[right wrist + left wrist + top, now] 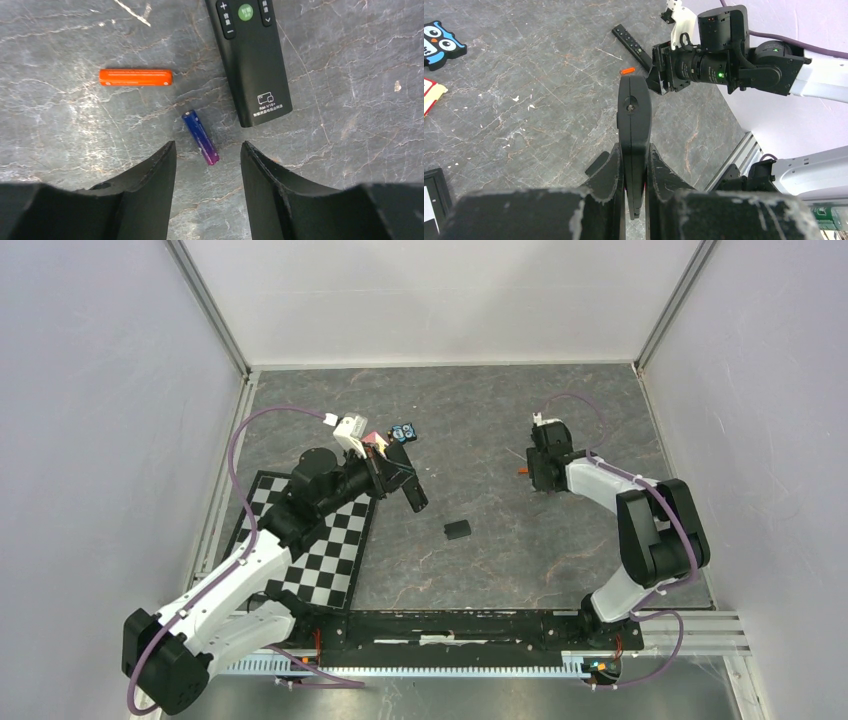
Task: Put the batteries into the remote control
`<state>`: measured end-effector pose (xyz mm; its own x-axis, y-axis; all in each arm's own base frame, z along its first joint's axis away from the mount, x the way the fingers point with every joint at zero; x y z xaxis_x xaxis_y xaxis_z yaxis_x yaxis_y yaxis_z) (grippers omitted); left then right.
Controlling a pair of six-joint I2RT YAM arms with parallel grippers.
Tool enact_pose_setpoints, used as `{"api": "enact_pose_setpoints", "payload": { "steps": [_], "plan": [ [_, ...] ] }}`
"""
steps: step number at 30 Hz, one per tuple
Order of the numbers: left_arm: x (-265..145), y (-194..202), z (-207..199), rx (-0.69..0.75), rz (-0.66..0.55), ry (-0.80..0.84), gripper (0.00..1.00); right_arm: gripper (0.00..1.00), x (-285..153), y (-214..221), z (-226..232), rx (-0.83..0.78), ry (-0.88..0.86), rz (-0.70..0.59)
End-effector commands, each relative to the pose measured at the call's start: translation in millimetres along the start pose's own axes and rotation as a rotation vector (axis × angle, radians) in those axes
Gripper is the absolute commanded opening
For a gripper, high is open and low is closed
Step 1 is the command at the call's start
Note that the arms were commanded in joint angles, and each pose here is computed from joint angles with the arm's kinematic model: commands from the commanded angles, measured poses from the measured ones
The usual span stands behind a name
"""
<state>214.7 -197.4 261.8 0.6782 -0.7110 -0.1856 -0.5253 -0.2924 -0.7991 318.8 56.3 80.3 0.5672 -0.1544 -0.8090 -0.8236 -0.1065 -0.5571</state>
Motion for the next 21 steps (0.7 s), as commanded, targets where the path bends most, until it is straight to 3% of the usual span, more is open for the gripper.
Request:
{"api": "enact_pose_setpoints", "payload": {
  "steps": [1, 14, 21],
  "plan": [
    [1, -9, -7, 0.036, -0.029, 0.051, 0.02, 0.53, 5, -2, -3, 0.003, -0.033, -0.018],
    [0, -14, -8, 0.043, -0.038, 0.033, 0.02, 0.37, 18, -7, 1, 0.031, -0.176, -0.008],
    [0, -18, -9, 0.041, -0.047, 0.026, 0.02, 0.27, 25, 1, 0, 0.029, -0.155, 0.018]
  ]
}}
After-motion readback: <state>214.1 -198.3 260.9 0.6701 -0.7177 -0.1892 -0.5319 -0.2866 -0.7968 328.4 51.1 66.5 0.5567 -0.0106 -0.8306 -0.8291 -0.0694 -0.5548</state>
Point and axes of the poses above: each gripper's point midway between its finger pads, its own x axis out along the fingers, its own z axis along the line the jaws close on, y = z × x, the point moved 6 cm from there along -x, back along the fingers
